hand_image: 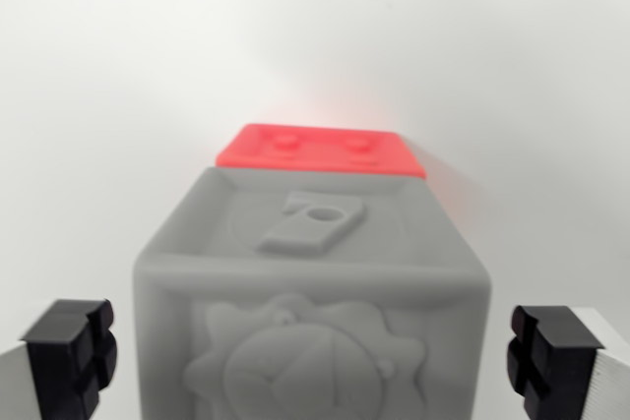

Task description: Destack cube

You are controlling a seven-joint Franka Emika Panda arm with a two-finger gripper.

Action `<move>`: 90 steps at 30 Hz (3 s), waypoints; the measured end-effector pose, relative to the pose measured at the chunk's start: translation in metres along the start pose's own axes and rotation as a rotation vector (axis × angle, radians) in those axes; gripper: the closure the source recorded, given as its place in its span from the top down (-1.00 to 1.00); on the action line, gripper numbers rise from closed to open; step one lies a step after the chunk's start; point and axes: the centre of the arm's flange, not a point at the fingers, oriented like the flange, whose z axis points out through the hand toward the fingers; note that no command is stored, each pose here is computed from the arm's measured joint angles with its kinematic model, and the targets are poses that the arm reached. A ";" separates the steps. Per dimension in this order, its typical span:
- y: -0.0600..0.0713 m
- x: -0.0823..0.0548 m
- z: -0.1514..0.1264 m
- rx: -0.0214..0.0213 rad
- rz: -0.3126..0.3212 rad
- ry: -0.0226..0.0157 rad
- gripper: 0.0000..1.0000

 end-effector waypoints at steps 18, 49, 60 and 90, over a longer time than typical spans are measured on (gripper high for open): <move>0.000 0.000 0.011 0.0002 0.000 0.0018 -1.00; 0.000 0.001 0.007 0.0005 0.000 0.0030 -1.00; 0.000 0.001 -0.013 0.0013 0.000 0.0058 -1.00; -0.020 0.001 -0.059 0.0033 0.038 0.0036 -1.00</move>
